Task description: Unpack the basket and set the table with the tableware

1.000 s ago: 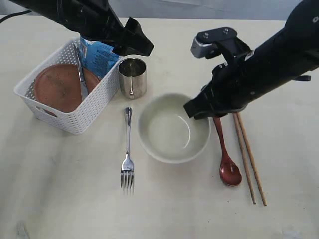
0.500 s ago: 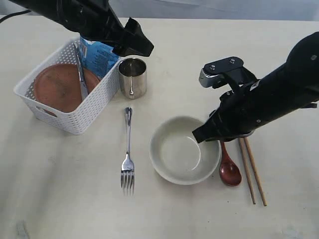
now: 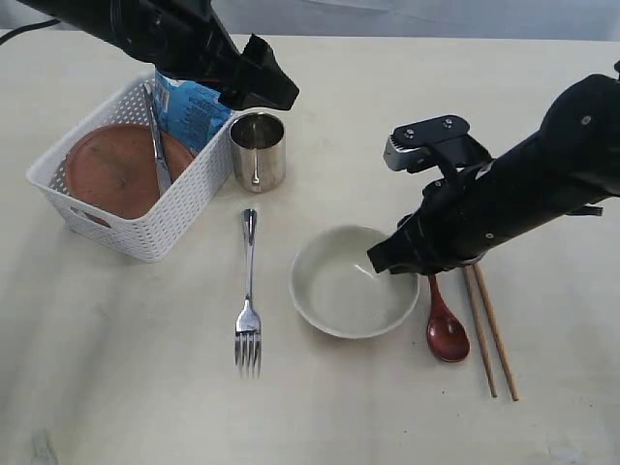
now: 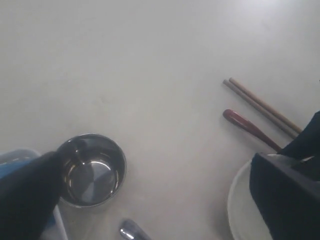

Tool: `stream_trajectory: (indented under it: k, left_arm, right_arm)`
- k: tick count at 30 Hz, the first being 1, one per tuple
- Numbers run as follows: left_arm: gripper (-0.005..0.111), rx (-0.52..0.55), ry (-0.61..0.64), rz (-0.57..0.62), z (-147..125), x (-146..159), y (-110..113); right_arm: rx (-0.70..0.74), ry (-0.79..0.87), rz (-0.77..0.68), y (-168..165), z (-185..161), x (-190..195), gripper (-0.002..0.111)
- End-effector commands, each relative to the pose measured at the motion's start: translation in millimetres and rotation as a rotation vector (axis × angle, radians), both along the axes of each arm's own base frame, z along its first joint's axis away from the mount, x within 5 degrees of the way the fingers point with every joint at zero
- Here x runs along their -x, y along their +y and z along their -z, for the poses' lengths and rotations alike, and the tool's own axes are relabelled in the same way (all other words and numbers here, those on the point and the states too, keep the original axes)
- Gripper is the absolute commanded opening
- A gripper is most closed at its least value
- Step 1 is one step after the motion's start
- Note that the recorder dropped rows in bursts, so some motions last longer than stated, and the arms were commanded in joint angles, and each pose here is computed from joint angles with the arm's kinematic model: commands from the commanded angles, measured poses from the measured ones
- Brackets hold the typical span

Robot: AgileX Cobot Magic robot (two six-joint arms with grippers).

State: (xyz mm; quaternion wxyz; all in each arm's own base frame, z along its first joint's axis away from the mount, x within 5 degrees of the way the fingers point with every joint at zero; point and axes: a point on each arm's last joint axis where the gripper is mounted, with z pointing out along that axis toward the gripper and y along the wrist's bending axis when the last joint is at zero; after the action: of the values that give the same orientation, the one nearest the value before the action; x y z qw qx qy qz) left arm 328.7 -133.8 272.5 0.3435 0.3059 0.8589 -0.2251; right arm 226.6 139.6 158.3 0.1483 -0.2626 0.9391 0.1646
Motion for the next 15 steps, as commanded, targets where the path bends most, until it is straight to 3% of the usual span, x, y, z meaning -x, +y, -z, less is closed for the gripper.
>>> stream_trajectory:
  k: [1, 3, 8, 13, 15]
  left_arm:
    - [0.094, -0.006, -0.020, 0.014, -4.2, 0.4, -0.5]
    - [0.094, -0.009, -0.022, 0.016, -4.1, 0.5, -0.4]
    - [0.094, -0.072, -0.034, 0.029, -1.9, 0.4, 3.7]
    - [0.094, -0.156, -0.022, -0.061, -11.8, 6.8, 16.6]
    - [0.093, -0.212, -0.002, -0.148, -14.8, 8.9, 25.7]
  right_arm:
    - [0.003, -0.022, 0.006, -0.7, 1.1, -1.9, 0.052]
    - [0.003, -0.032, 0.010, -0.8, 1.0, -2.8, 0.059]
    - [-0.014, -0.070, 0.012, -0.4, -8.9, -4.1, 0.060]
    - [-0.062, -0.227, -0.012, 0.4, -51.9, -9.3, 0.060]
    - [-0.090, -0.328, -0.013, 0.0, -76.1, -11.7, 0.060]
